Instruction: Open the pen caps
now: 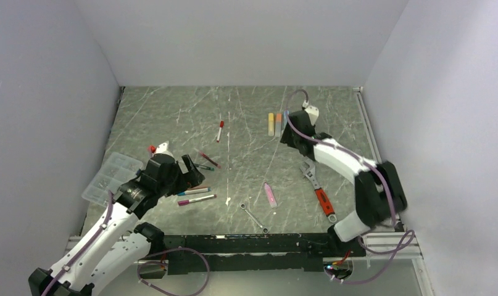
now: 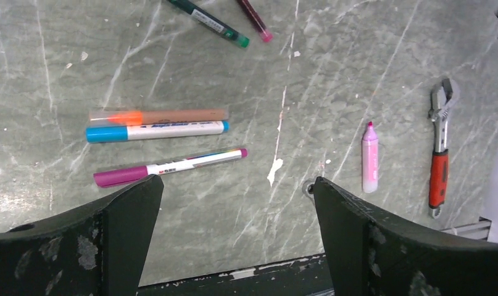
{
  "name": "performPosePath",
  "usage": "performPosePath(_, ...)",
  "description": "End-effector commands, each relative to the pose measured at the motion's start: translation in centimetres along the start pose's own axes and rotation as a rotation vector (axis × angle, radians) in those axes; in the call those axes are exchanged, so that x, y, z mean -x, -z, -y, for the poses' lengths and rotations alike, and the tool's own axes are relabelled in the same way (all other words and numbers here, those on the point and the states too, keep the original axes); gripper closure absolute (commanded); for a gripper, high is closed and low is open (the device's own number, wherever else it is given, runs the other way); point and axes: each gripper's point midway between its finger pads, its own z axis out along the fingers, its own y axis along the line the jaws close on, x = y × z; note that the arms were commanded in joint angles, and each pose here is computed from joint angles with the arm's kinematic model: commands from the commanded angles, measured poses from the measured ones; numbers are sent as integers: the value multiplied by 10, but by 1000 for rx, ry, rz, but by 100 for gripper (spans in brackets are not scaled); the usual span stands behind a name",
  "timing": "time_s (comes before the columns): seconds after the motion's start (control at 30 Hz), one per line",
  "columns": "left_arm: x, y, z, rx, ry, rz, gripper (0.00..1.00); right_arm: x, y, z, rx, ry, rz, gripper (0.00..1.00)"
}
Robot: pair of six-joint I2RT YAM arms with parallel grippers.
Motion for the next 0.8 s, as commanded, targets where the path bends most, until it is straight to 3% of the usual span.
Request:
performPosePath(0.0, 2, 6, 15, -70, 23, 3, 4, 40, -53, -4, -48, 10, 31, 45)
performPosePath(0.33, 6, 3, 30, -118, -6, -18, 8, 67, -134, -10, -115, 125, -25, 48)
performPosePath(0.77, 5, -4, 33, -120, -32, -32, 9, 41, -161, 1, -155, 148, -92, 54)
